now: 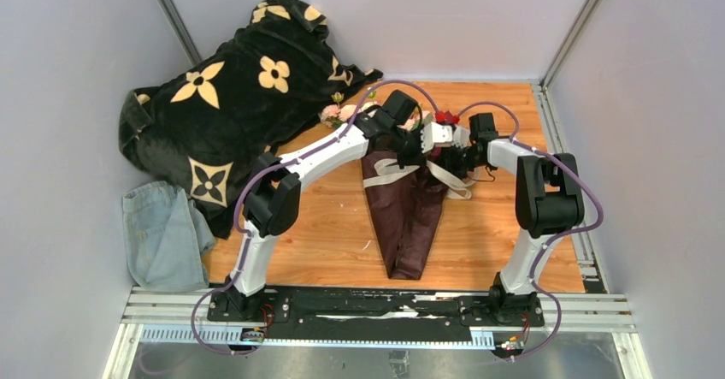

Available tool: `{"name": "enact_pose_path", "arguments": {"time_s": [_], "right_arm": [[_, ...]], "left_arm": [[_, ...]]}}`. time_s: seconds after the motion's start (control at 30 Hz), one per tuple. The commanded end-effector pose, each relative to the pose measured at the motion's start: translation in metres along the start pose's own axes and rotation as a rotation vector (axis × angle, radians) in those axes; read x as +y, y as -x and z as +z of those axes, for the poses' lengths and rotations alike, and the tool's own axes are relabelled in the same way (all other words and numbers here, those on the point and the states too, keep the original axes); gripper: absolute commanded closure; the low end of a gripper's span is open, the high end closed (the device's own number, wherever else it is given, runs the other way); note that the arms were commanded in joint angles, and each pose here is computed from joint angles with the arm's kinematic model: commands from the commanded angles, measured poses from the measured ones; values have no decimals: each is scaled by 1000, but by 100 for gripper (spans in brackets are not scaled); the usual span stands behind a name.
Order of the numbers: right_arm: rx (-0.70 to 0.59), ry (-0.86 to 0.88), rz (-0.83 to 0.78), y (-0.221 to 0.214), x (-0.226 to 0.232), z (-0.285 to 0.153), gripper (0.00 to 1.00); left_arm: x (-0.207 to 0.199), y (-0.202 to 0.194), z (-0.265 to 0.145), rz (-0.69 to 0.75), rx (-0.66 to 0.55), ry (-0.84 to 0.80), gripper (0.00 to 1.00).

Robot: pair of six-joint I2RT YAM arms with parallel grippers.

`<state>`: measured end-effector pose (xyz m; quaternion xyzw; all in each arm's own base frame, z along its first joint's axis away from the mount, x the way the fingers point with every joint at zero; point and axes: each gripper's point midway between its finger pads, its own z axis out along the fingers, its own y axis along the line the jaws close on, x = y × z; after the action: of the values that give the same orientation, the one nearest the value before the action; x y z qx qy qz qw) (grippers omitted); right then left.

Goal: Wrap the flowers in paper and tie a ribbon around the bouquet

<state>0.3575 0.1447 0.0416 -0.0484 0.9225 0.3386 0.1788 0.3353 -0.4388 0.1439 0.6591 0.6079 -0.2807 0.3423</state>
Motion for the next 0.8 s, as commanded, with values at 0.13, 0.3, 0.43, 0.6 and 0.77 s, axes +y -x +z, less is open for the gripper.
{"name": "enact_pose_path", "arguments": {"time_s": [0.13, 0.3, 0.43, 0.6, 0.77], "right_arm": [[-48, -55, -74, 31, 7, -51, 78], [-175, -145, -12, 57, -8, -96, 74], [-222, -318, 94, 52, -47, -118, 70], [-99, -501, 225, 12, -93, -117, 66], [-30, -551, 320, -6, -119, -105, 63]], "left_arm": [[16, -18, 6, -68, -10, 32, 100], [15, -32, 12, -57, 10, 37, 100], [14, -48, 23, -56, 30, 27, 100], [15, -49, 26, -68, 28, 27, 100], [13, -46, 24, -64, 23, 20, 100]]}}
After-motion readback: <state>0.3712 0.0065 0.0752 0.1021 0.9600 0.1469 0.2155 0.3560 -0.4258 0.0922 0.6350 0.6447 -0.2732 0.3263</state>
